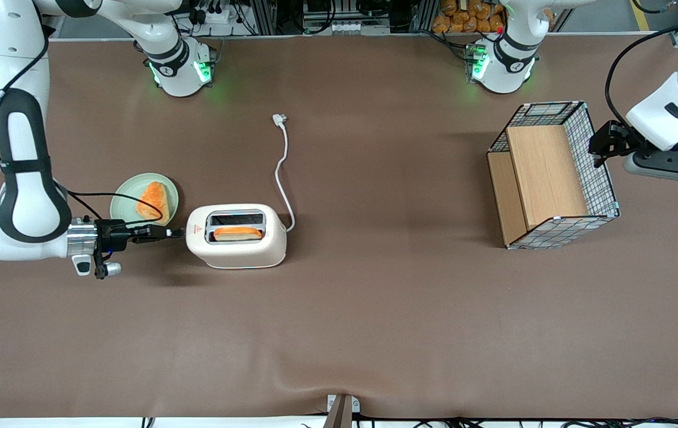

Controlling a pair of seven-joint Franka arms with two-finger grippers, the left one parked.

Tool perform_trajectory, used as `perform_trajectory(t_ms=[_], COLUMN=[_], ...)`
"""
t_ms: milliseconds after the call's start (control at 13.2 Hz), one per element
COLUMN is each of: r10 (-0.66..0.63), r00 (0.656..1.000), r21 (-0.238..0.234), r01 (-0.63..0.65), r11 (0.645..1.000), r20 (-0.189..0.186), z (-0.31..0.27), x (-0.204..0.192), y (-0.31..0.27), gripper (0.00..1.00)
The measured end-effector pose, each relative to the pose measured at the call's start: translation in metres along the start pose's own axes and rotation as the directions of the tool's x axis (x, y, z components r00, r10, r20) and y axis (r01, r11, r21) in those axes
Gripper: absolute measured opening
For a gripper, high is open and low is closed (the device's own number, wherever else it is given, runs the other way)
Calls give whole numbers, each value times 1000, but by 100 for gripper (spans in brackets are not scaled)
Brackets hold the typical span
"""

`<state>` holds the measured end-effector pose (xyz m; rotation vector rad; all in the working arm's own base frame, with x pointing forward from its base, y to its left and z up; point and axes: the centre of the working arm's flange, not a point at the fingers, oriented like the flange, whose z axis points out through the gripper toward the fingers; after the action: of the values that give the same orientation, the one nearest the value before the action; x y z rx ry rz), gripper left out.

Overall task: Press toaster button with right arm
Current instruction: 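Push the toaster lever down with the right gripper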

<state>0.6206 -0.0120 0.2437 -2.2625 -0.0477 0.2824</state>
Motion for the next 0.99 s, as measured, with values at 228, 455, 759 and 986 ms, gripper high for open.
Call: perform_trajectory(t_ms=[228, 455, 759, 986], r10=[7, 10, 14, 26], r00=[1000, 1000, 1000, 1000], r21=[4, 5, 4, -5], r01=[-7, -10, -14, -26], r11=[1000, 1000, 1000, 1000], r20=[3, 8, 10, 6], z=[6, 11, 14, 19], x=[2, 4, 4, 6], y=[9, 16, 21, 31], gripper=[1, 1, 1, 1])
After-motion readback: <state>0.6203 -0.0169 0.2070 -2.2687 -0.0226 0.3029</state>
